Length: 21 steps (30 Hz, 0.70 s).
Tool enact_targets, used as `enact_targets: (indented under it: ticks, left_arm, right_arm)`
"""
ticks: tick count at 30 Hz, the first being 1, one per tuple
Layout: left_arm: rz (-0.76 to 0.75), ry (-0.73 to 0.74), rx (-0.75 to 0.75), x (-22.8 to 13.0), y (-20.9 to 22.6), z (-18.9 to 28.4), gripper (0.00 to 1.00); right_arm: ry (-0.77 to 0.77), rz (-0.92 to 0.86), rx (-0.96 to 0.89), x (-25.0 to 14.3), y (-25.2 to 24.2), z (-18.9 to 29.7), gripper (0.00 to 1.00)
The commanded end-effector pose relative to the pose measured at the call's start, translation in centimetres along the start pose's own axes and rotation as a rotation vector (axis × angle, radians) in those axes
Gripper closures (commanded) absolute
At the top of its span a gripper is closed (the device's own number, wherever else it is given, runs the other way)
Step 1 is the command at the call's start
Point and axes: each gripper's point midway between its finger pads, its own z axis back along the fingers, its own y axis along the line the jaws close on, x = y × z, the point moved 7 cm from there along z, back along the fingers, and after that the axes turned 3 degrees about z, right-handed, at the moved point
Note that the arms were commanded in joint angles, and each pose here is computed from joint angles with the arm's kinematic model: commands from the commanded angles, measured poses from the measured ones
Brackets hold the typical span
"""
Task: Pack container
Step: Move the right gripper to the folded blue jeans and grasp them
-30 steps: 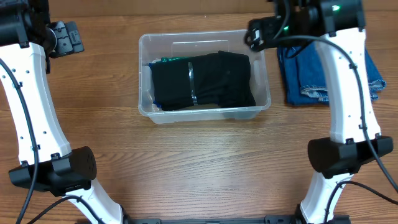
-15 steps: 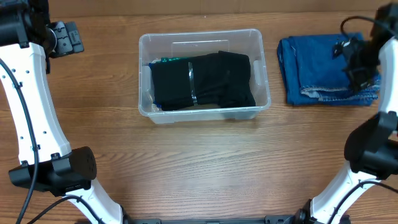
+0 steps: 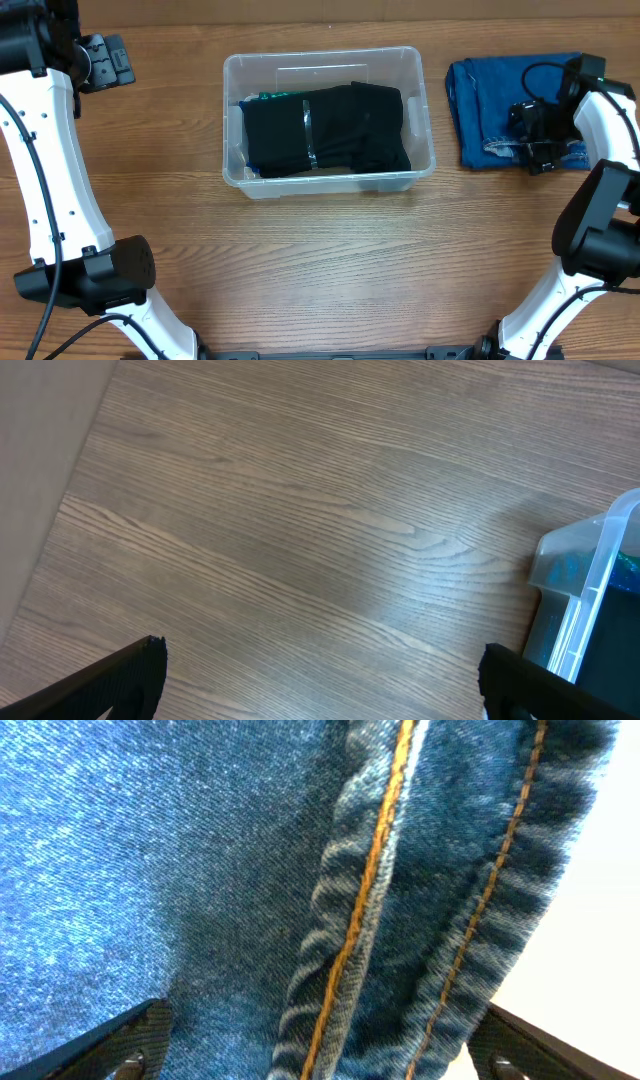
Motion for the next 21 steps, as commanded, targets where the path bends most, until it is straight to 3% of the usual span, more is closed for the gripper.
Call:
enact_targets:
  ticks: [1,5,8,12,13,15,16,19,21]
  left_arm:
    - [0.000,0.014,0.017,0.0,0.2,-0.6,0.00]
    - [0.000,0.014,0.017,0.0,0.2,-0.6,0.00]
    - [0.000,0.014,0.017,0.0,0.2,-0.6,0.00]
    - [0.000,0.013,0.017,0.0,0.2,-0.5,0.00]
    - [0.000,0.013,0.017,0.0,0.2,-0.5,0.00]
    - [0.000,0.014,0.017,0.0,0.2,-0.6,0.00]
    - [0.000,0.014,0.017,0.0,0.2,-0.6,0.00]
    - [0.000,0.014,0.017,0.0,0.2,-0.6,0.00]
    - [0.000,0.014,0.017,0.0,0.2,-0.6,0.00]
  right_arm:
    - [-0.008,0.001,-0.022,-0.6,-0.9,-1.3,0.05]
    - [-0.030,0.039,0.009,-0.4,-1.1,-2.8,0.14]
    - [-0.065,0.098,0.050,0.1,-0.3,-2.7,0.39]
    - [-0.080,0.102,0.034,0.2,-0.3,-3.1,0.42]
    - [-0.086,0.128,0.026,0.0,-0.2,-3.3,0.52]
    - [-0.092,0.192,0.025,-0.7,0.1,-3.8,0.87]
    - [-0.097,0.258,0.026,-1.2,0.4,-4.0,0.96]
    - [-0.101,0.350,0.029,-1.4,0.9,-3.6,0.96]
    - [-0.133,0.405,0.055,-0.8,1.8,-0.5,0.96]
